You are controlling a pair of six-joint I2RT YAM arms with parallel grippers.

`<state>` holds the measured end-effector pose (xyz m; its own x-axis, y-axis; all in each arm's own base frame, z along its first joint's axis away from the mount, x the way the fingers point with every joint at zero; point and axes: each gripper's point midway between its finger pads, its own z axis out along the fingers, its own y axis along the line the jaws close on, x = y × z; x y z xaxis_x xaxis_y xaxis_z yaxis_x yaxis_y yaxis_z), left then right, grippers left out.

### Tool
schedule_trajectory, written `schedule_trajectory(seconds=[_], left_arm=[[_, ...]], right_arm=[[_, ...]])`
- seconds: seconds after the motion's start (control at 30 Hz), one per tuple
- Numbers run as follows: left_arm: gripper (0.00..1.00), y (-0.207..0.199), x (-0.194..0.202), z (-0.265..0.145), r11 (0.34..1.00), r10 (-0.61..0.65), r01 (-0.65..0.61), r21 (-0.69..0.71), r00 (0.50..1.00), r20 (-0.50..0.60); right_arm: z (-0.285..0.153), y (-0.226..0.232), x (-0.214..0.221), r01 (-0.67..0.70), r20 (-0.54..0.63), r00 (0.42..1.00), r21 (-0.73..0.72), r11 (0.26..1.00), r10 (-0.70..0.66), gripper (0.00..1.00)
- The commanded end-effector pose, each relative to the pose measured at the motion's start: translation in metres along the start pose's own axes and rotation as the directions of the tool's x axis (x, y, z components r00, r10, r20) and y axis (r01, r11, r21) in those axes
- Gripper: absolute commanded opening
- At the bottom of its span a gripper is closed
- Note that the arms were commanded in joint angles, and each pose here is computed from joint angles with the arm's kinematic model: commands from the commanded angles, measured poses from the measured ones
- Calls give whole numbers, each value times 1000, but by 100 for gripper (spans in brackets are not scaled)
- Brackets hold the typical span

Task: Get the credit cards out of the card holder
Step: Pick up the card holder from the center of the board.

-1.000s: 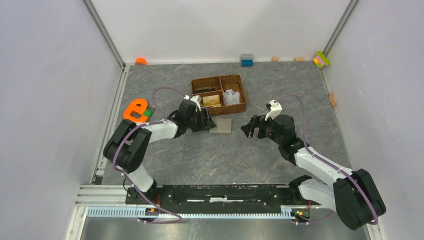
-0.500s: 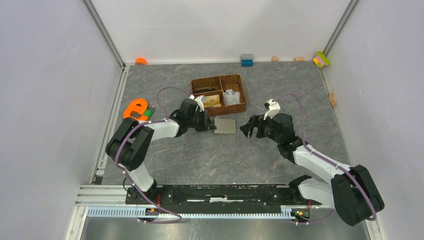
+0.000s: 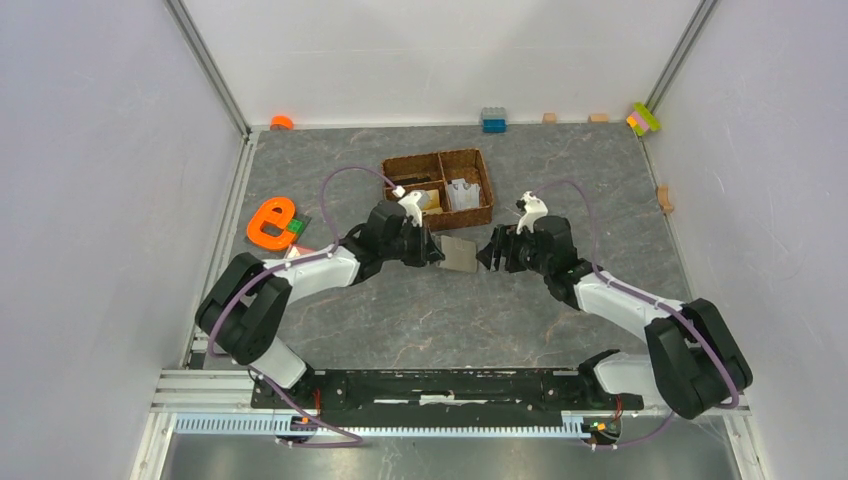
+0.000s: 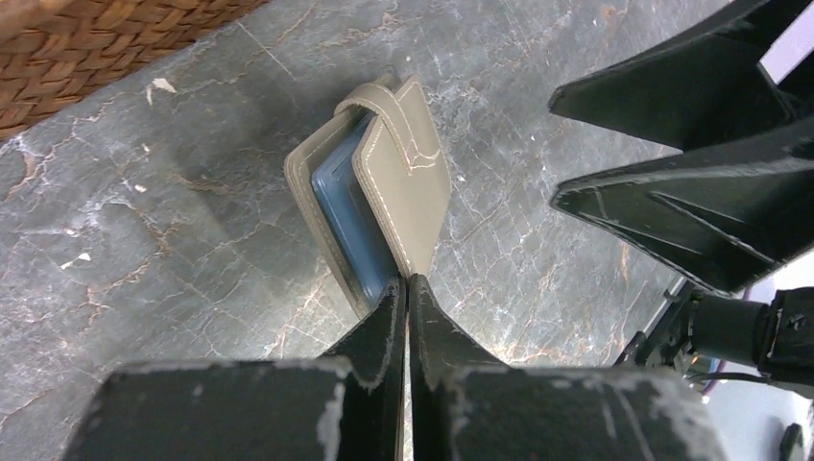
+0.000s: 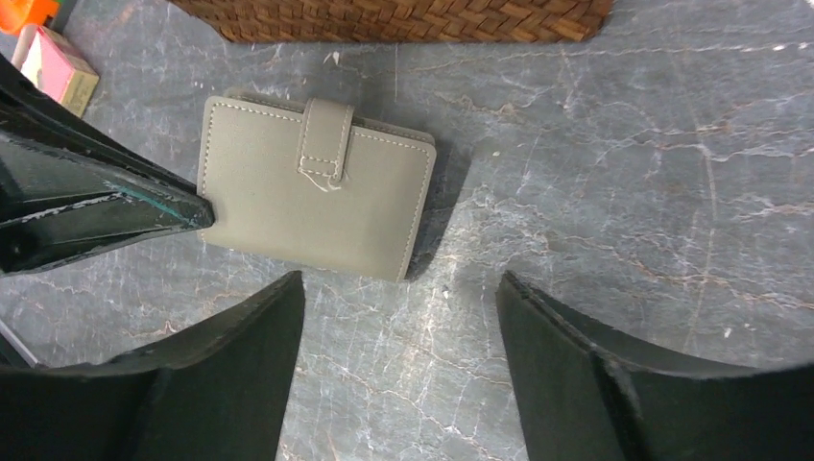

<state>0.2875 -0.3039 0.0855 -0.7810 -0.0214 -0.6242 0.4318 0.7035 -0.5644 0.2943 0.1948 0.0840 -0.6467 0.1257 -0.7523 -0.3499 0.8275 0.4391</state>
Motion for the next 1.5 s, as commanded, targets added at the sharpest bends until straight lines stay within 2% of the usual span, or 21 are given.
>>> schedule_trajectory(seconds=[0.0, 0.07, 0.23, 0.43, 0.5, 0.77, 1.17, 1.37, 1.47], left_arm=[[2, -30, -17, -9, 990, 128, -132, 57, 990, 67], [2, -41, -15, -9, 982, 166, -171, 74, 984, 70], [2, -57, -9, -8, 966, 246, -250, 71, 967, 67], [2, -67, -4, -8, 962, 260, -265, 73, 963, 64], [2, -68, -5, -9, 962, 261, -266, 69, 963, 69], [2, -78, -4, -13, 968, 216, -223, 114, 974, 68], [4, -93, -9, -25, 960, 207, -221, 170, 974, 94], [9, -89, 0, -14, 965, 193, -197, 174, 980, 39], [17, -87, 9, -2, 967, 184, -177, 181, 983, -22]], right_arm=[[8, 14, -7, 18, -16, 1000, -32, 999, -19, 75], [10, 15, -5, 23, -27, 999, -30, 999, -24, 72], [17, 12, 3, 26, -45, 999, -7, 1000, -26, 56], [27, 3, 16, 15, -98, 995, 38, 999, -11, 19], [31, 8, 21, 7, -116, 993, 12, 1000, -6, 12], [44, 38, 39, 3, -198, 980, -135, 991, -30, 6], [45, 76, 48, 19, -235, 968, -297, 955, -92, 11], [45, 61, 40, 68, -218, 969, -206, 976, -114, 21], [45, 55, 39, 74, -213, 971, -171, 982, -110, 24]])
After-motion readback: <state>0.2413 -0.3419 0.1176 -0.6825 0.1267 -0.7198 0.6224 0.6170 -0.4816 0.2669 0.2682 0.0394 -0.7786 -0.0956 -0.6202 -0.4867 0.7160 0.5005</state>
